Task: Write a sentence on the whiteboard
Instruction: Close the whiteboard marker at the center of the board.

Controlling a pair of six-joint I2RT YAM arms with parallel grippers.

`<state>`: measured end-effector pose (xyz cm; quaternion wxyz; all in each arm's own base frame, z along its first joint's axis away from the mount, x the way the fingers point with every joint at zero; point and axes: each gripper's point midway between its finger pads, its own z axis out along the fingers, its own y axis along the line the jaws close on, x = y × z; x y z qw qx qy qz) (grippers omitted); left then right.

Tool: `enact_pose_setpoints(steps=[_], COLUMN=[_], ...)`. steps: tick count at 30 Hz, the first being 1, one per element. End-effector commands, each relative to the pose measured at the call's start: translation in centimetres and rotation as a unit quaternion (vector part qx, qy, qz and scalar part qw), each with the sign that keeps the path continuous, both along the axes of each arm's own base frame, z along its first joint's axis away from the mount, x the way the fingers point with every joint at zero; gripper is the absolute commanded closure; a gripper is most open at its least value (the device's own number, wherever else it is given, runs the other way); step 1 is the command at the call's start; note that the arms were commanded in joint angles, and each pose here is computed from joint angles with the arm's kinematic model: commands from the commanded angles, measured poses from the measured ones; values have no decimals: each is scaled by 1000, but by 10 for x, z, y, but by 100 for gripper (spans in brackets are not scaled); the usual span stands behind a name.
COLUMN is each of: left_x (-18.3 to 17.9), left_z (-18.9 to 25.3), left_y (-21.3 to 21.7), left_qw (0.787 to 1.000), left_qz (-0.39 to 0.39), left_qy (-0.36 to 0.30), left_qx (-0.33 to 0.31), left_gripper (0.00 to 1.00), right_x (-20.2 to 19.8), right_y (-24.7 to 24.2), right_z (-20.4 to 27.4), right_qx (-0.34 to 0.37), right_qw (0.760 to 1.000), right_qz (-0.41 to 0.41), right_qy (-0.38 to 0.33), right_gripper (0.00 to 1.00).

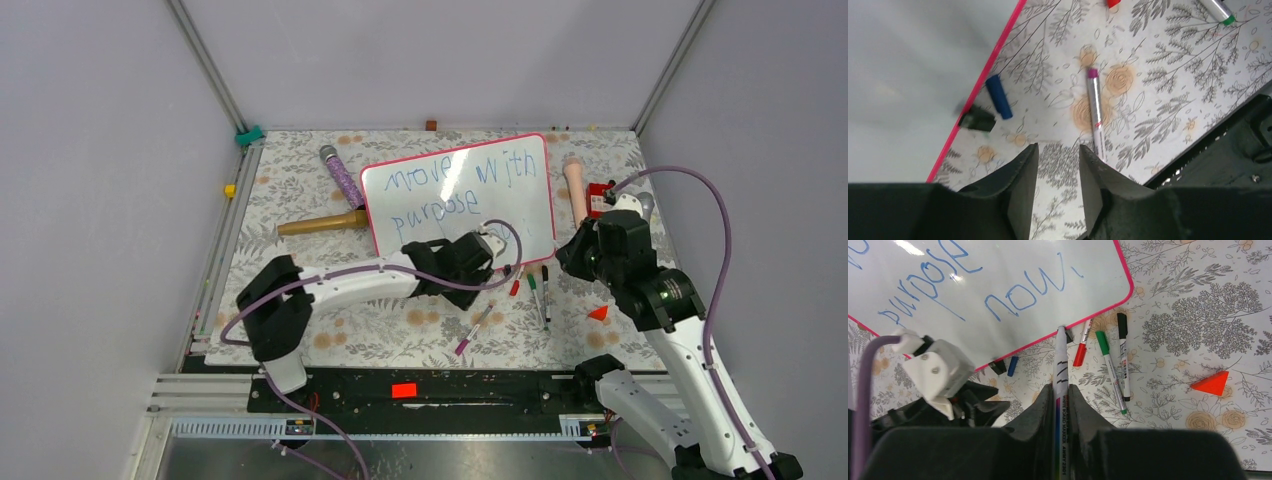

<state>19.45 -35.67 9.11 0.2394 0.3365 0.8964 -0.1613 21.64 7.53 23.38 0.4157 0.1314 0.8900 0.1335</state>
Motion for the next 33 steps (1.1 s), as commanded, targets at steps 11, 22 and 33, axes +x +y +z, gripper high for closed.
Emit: enact_pose_setpoints(steps=[11,22,33], left_x=[32,49,75], left_z=[-20,-36,-52], left_y=[-26,-27,-14], left_qw=[998,996,993], left_qz=[27,53,86], left_qy=[-52,-48,-32], left_qx=[37,59,68], left_gripper=[42,40,41], right_x=[-8,-13,-7], right_y=[-7,-14,-18], right_z=[11,12,19], right_qx=[-24,-39,-63], right_qw=[999,999,998], right_qz=[15,12,15], right_qy=[-14,-15,-19], right_gripper=[100,100,100])
